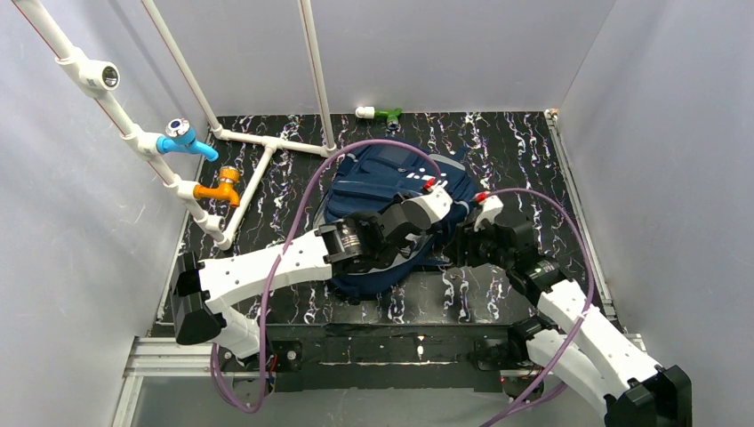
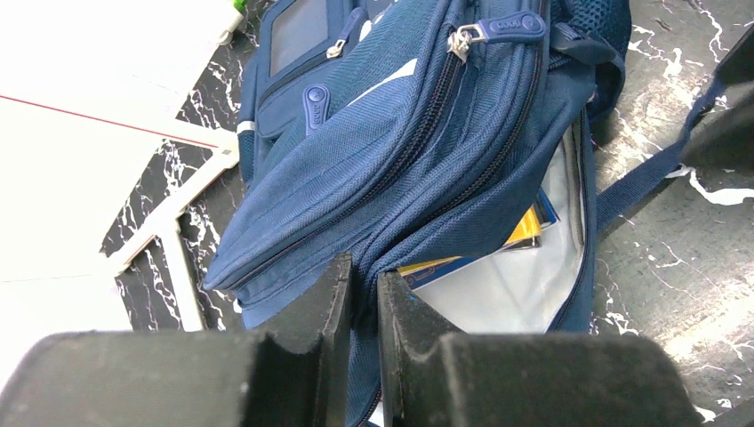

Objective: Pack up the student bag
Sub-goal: Zip the student bag at the center of the board.

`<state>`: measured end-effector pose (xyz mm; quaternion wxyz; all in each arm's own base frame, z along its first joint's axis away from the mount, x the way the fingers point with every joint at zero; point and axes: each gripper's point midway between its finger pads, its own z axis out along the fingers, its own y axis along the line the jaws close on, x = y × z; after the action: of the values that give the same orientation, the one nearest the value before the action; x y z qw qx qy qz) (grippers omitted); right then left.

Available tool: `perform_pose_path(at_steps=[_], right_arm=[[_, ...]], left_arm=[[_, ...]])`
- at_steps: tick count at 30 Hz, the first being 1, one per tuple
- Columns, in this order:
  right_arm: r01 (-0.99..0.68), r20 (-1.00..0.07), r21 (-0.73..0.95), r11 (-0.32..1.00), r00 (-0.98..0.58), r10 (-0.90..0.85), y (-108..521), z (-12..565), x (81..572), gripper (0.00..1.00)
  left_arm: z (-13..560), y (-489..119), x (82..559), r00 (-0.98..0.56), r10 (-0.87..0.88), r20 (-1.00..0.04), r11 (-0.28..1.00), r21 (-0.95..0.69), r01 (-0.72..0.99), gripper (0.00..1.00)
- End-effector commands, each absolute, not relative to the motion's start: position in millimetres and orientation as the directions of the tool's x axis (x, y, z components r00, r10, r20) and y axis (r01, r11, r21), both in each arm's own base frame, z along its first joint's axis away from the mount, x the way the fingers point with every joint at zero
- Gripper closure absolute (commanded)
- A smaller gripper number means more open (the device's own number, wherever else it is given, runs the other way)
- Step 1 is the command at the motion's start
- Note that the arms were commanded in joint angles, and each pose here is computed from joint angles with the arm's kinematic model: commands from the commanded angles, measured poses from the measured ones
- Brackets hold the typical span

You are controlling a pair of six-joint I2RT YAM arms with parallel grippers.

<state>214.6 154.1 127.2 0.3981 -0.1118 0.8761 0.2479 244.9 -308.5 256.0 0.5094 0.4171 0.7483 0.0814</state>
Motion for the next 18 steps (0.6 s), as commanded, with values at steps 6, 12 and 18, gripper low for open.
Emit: perform_pose_path(at_steps=[6, 12, 18], right_arm=[[-0.72, -0.929, -0.065, 0.691, -0.208, -0.304, 213, 145, 245, 0.43], [-0.688, -0.919, -0.158, 0.708, -0.16, -0.36, 211, 130, 265, 0.49], [-0.671, -0.925, -0.185, 0.718, -0.128, -0.358, 203, 142, 263, 0.48]], left_arm=[[333, -296, 258, -0.095, 0.544, -0.833, 0.773, 0.454, 0.444, 1.0], [338, -288, 257, -0.087, 0.547, -0.833, 0.771, 0.461, 0.439, 1.0], [343, -274, 258, -0.093, 0.543, -0.835, 0.78, 0.461, 0.423, 1.0]])
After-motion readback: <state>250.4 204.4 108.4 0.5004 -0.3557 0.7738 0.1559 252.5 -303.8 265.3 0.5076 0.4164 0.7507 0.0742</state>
